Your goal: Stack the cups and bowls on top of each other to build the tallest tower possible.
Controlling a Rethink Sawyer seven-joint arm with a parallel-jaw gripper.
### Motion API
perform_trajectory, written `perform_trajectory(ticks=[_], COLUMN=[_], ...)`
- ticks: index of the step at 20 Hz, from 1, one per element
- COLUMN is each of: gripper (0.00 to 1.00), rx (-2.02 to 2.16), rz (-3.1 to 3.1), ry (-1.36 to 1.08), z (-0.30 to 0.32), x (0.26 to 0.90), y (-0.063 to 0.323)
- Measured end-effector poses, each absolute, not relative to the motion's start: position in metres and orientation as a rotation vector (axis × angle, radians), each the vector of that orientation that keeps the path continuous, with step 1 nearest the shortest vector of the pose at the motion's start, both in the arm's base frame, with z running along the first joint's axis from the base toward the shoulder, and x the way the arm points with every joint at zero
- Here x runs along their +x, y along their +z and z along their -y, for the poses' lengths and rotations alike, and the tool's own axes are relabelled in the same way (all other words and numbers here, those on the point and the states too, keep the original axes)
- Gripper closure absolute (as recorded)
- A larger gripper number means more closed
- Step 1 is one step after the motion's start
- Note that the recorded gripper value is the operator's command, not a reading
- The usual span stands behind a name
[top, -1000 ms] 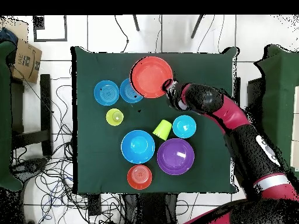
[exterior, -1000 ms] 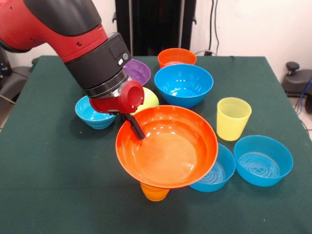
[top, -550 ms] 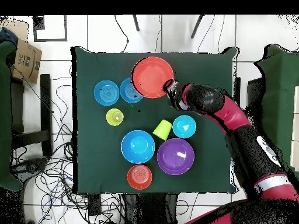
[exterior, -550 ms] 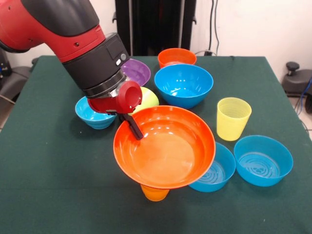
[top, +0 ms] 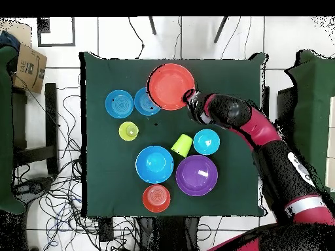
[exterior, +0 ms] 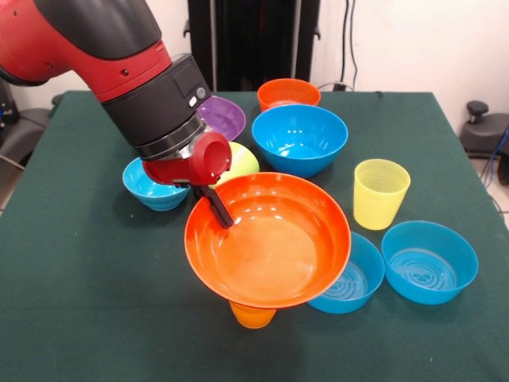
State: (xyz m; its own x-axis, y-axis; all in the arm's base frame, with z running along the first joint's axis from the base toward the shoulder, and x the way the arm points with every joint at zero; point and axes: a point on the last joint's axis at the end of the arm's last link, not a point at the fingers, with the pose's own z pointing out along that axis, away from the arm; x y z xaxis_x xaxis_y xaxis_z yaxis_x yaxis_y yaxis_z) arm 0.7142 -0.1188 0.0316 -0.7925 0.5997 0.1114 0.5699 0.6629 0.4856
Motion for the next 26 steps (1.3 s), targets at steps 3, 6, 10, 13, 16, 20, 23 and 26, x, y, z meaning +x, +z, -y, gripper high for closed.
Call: perform_trajectory(ticks=[3,6,10,13,16,20,23,26], gripper=[1.00,0.00,0.00,0.00,0.00,0.00,0.00,0.00], rx=[0.989,0.989,0.986,0.983,0.977,0.971,0.967,0.961], rz=[-2.812,-2.813,-2.812,-2.810,-2.807,-2.803,-2.802,-2.799], ry=[0.791,0.791,0.787,0.782,0.773,0.764,0.759,0.750], z=[0.118,0.118,0.119,0.120,0.121,0.123,0.123,0.125], x=[0.714,0.714,0.714,0.715,0.716,0.718,0.719,0.720], y=[0.031,0.032,0.034,0.036,0.041,0.045,0.048,0.052])
